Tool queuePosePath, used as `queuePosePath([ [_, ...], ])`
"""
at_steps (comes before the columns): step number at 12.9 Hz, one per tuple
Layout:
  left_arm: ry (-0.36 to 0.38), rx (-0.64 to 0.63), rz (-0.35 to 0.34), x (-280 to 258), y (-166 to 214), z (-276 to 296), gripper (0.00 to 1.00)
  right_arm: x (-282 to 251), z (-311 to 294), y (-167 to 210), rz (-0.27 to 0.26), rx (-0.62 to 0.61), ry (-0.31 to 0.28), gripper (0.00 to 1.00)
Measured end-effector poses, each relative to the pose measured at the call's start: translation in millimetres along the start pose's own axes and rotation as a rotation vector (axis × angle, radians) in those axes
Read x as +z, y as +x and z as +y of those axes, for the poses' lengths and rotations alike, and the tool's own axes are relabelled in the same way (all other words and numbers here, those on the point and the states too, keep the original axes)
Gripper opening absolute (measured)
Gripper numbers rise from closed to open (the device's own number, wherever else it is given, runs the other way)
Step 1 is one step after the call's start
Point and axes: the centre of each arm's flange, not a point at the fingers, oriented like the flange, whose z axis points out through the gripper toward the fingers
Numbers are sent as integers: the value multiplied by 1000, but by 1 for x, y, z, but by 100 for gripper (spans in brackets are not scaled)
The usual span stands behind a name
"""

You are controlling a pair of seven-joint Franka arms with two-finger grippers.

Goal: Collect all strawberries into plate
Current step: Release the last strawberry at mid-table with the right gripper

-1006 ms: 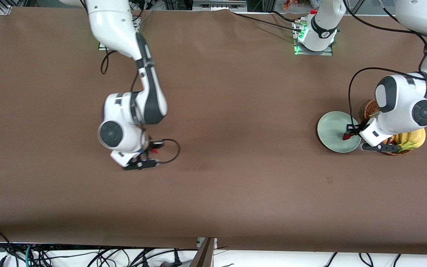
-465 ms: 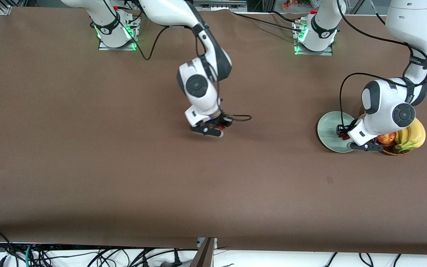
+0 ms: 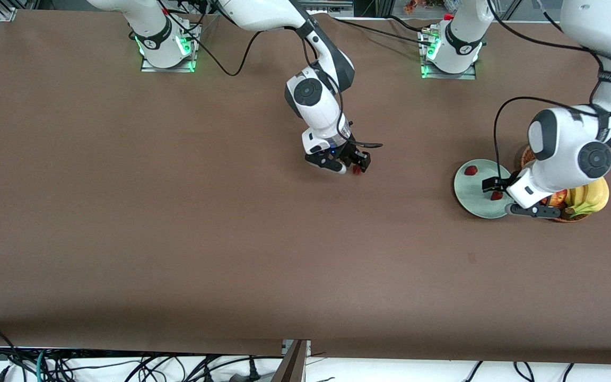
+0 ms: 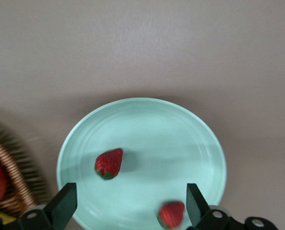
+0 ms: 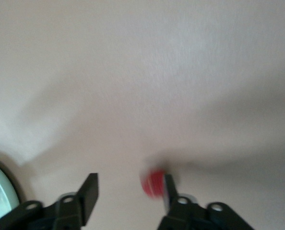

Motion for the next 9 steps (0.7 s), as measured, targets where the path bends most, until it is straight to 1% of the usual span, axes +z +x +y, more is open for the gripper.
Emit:
queuePosePath([
  [2, -5, -2, 18, -31, -5, 4, 100, -21, 1, 41, 6, -5, -96, 91],
  [3, -7, -4, 23, -39, -7, 8, 100, -38, 1, 65, 12, -47, -151, 99],
  [5, -11, -10, 22, -41, -7, 27, 100, -80, 5, 108, -1, -142, -241, 100],
  [7, -18, -33, 10, -36, -8, 57, 100, -126, 18, 161, 6, -139, -315, 100],
  [9, -26, -76, 0, -35, -15, 112, 100, -164, 33, 201, 11, -140, -358, 100],
])
